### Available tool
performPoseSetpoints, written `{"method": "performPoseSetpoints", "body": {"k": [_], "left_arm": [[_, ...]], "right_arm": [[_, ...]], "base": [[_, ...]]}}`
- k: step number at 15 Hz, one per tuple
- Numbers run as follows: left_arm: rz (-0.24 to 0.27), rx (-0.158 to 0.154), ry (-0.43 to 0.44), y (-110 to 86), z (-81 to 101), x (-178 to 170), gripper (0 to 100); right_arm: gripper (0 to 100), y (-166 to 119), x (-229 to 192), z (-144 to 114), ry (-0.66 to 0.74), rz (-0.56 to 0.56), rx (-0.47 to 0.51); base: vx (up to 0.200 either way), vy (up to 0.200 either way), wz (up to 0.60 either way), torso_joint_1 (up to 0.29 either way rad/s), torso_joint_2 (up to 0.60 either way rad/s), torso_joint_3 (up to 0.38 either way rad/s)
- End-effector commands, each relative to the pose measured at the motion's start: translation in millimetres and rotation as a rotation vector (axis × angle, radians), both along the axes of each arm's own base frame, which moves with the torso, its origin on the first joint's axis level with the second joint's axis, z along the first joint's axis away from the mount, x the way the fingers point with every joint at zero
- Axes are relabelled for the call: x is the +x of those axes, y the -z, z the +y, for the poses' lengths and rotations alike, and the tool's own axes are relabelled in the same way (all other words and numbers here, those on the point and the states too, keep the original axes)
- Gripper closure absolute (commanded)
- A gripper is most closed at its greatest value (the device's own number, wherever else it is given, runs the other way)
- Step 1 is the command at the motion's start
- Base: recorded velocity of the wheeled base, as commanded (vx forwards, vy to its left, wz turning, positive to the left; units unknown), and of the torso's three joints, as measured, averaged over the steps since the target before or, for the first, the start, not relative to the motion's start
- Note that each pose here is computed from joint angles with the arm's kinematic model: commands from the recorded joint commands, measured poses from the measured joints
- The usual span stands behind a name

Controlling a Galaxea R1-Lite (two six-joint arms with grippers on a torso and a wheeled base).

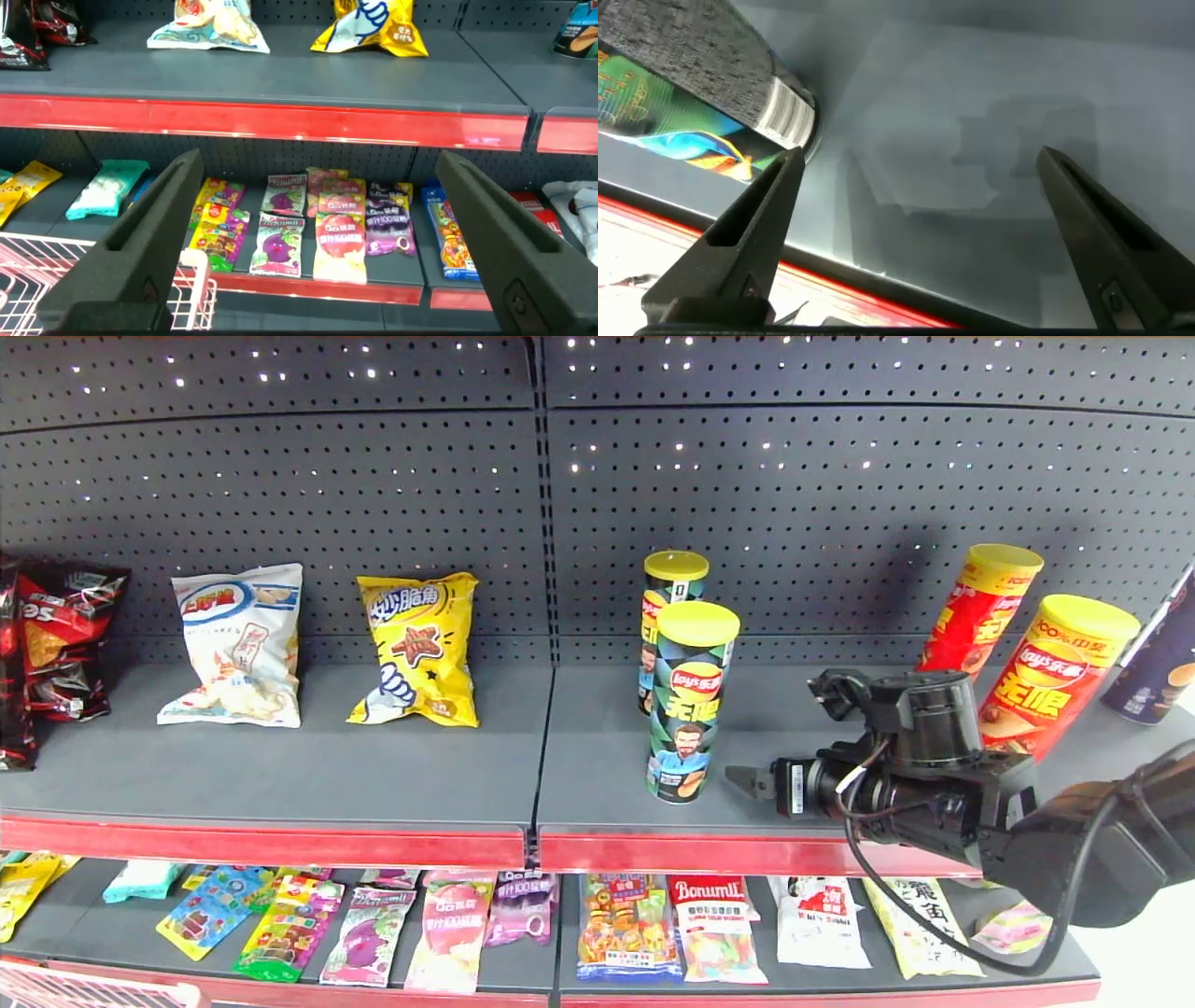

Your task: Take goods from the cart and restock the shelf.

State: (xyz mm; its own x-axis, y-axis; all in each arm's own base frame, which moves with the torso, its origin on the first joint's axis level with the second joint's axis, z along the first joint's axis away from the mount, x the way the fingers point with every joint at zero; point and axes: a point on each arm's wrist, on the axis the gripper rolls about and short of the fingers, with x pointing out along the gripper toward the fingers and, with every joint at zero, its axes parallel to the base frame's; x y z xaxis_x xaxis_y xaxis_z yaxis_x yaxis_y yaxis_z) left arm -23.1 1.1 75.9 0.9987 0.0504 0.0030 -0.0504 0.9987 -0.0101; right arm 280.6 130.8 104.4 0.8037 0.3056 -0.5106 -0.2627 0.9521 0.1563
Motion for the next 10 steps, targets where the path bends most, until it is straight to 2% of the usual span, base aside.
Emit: {"method": "performPoseSetpoints", "body": {"k": [1,10], "left_arm": [[0.001,-0.001,0.000,0.0,0.0,0.1,0],[0.001,-0.001,0.000,0.0,0.0,0.1,0]], "right_arm": [[0,3.1,3.3,7.1,-0.013,0.004,-0.002],[0,8.4,7.9,18.2,-0.035,0.010,-0.007]], "base": [[0.000,0.000,0.00,0.000,0.00,0.000],[0.000,0.000,0.00,0.000,0.00,0.000]]}}
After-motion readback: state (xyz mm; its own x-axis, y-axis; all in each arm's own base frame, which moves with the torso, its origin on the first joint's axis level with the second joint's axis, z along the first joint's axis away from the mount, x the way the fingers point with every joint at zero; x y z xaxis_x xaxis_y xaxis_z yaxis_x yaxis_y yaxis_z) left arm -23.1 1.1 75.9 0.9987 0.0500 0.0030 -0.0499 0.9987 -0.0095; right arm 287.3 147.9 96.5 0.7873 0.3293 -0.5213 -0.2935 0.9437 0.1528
